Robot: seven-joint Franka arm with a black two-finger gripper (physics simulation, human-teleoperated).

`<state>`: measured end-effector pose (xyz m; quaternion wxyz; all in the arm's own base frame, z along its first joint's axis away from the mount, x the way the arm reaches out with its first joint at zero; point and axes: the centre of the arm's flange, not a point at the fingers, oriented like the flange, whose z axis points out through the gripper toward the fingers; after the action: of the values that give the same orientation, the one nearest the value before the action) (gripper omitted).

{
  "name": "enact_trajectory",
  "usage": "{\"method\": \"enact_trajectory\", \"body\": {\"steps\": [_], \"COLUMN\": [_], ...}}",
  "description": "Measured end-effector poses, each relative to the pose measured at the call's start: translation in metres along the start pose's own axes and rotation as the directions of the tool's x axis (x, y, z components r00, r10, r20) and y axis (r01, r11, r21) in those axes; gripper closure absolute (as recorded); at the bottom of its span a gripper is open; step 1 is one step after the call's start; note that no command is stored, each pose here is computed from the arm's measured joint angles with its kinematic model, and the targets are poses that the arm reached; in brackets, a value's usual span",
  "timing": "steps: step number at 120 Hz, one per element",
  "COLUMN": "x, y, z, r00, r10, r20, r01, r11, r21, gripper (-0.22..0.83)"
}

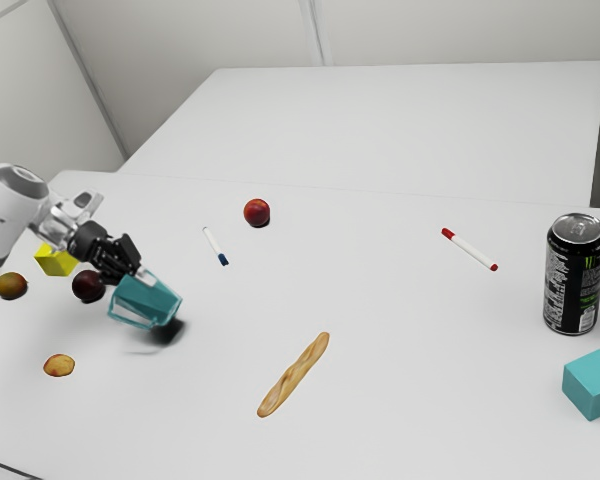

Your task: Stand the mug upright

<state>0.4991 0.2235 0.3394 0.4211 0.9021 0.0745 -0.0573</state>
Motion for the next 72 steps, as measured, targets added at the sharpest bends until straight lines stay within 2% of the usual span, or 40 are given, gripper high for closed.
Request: {"method": "enact_trajectory", "body": {"steps": [13,24,45,72], "x": [0.001,0.004,0.017,0.012], "y": [0.015,0.035,0.076,0.095], "z": [0.014,0.026,0.046,0.061], "r00": [1.000,0.999,0.997,0.992], "r10": [-0.004,0.012,0.061,0.015], "r20": [-0.017,-0.036,-0.043,-0.123], "r01": [0.005,-0.005,-0.036,0.061], "r11": [0.998,0.983,0.893,0.809], "r21": [0.069,0.185,0.448,0.585], "gripper": [0.78,0.78,0.78,0.78]}}
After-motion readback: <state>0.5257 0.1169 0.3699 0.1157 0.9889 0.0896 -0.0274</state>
